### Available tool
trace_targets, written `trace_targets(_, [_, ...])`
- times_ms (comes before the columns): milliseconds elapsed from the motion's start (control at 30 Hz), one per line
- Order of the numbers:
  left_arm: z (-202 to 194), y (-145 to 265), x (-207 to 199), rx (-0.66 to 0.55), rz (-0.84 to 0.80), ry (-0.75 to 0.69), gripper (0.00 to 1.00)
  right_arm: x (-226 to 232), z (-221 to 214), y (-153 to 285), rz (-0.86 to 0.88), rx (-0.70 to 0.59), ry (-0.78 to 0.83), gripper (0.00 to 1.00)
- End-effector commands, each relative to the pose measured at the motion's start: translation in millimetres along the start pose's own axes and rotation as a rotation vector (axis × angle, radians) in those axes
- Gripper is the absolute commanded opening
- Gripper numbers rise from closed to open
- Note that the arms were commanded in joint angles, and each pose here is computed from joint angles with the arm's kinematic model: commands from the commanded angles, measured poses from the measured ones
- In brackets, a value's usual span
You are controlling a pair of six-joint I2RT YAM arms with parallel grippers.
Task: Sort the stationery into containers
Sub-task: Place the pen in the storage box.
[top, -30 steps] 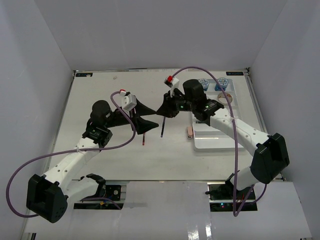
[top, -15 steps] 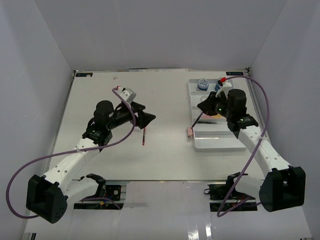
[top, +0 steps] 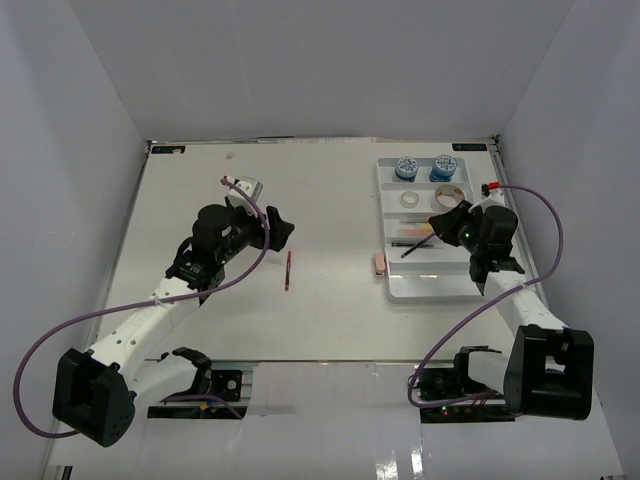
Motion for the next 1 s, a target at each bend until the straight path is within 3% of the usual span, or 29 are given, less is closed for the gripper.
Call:
trace_targets(0, [3, 4, 15, -0.019, 0.091, 0.011, 0.90, -5, 18, -10, -0.007, -0.113, 0.004, 0.08])
trace_targets(233, [4, 4, 16, -0.029, 0.097, 0.010, 0.90, -16, -1, -17, -0.030, -0.145, -0.038, 0.08])
trace_targets(500, [2, 4, 14, -0.024, 0.080, 0.013, 0.89, -22, -32, -27, -0.015, -0.088, -0.065, 0.09])
trace_targets(600, [1, 4, 14, -0.020, 0.079, 0.013, 0.90, -25, -44, -27, -0.017, -0.072, -0.074, 0.17])
trace_targets(733, [2, 4, 12, -0.022, 0.071, 0.014, 0.90, -29, -57, -24, -0.033, -0.059, -0.068, 0.40])
trace_targets(833, [0, 3, 13, -0.016, 0.070, 0.015, 0.89, -30, -62, -22, -0.038, -0.048, -0.055, 0.51])
trace_targets(967, [-1, 3, 13, -0.013, 0.072, 0.014, 0.90, -33, -65, -20, -0.050, -0.045, -0.039, 0.61])
Point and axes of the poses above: each gripper's point midway between its finger pads, its own y axis back along the fingers, its own x axis along the line the jaws close on, z = x × y, the point moved 1 cm from there along y, back along the fingers, and after that the axes turned 14 degrees about y, right-handed, at the moved point
